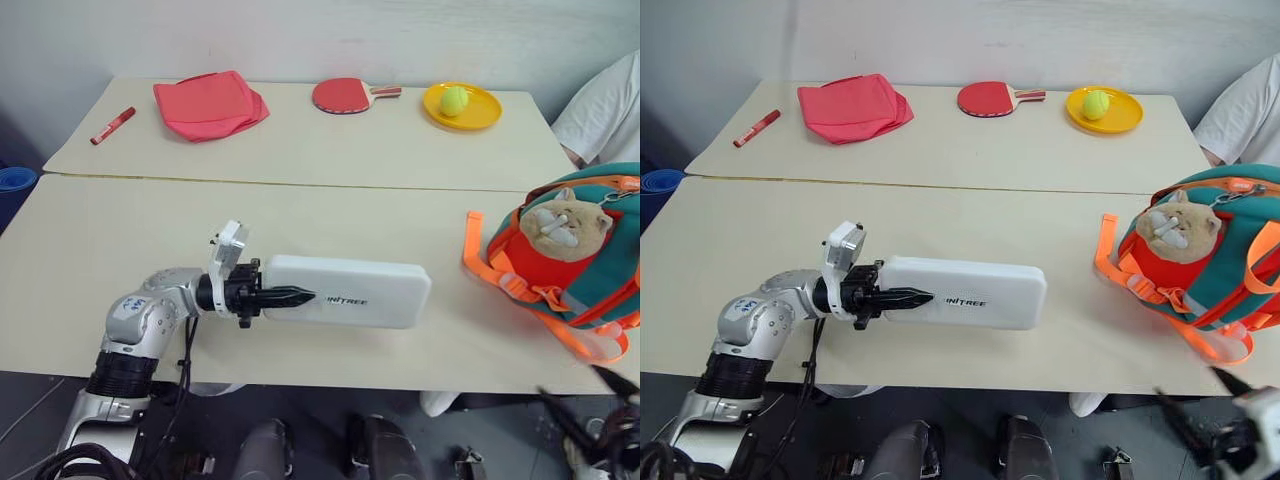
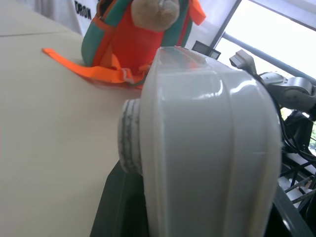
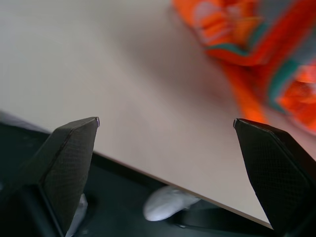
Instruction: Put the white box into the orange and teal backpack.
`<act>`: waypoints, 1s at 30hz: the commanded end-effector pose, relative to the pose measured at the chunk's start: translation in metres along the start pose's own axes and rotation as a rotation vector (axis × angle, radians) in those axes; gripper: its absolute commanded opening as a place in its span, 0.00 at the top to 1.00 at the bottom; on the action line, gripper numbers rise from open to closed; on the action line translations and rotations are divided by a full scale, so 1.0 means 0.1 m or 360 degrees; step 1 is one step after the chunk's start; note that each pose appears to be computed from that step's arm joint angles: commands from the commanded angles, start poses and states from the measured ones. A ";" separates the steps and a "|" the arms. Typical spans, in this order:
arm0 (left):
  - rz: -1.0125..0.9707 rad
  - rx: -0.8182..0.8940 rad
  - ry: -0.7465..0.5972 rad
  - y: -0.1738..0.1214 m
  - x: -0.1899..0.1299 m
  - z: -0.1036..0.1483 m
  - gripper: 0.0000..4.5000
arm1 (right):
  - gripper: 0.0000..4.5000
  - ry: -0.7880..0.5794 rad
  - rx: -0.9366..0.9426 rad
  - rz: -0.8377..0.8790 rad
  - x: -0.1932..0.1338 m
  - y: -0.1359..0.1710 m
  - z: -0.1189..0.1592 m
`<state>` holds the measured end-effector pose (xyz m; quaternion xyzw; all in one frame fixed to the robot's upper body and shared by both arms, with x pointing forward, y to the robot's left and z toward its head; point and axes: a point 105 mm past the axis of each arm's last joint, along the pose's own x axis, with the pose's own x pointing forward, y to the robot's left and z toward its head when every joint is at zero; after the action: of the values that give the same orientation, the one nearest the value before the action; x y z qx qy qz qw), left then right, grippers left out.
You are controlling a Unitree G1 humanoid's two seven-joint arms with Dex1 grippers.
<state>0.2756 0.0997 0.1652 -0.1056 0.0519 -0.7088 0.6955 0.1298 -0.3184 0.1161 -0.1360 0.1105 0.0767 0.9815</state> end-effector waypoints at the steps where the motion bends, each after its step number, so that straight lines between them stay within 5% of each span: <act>1: -0.0099 0.0090 -0.0153 -0.12 0.06 0.20 0.73 | 0.00 -0.0118 -0.0070 -0.0142 -0.05 -0.33 0.16; 5: -0.0073 0.0160 -0.0082 -0.10 0.00 0.18 0.73 | 0.00 -0.0240 -0.0065 -0.0117 0.12 -0.53 0.35; 8: -0.0047 0.0194 -0.0059 -0.06 -0.03 0.20 0.73 | 0.14 -0.0306 -0.0079 0.0035 0.41 -0.57 0.48; 19: 0.0130 0.0187 -0.0094 -0.07 -0.25 0.30 0.73 | 0.97 -0.0504 -0.0030 0.0714 1.34 0.10 0.95; 25: 0.0374 -0.0033 -0.0308 0.06 -0.73 0.59 0.73 | 1.00 -0.0707 -0.0063 0.1100 1.47 0.79 1.35; 30: 0.0531 -0.0071 -0.0352 0.13 -1.12 0.79 0.73 | 1.00 -0.0862 0.0026 0.1570 1.28 1.40 1.76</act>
<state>0.3098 0.2082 0.2144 -0.1901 0.0383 -0.5602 0.8053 0.2817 -0.1448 0.1992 -0.0494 -0.0678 0.5006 0.8616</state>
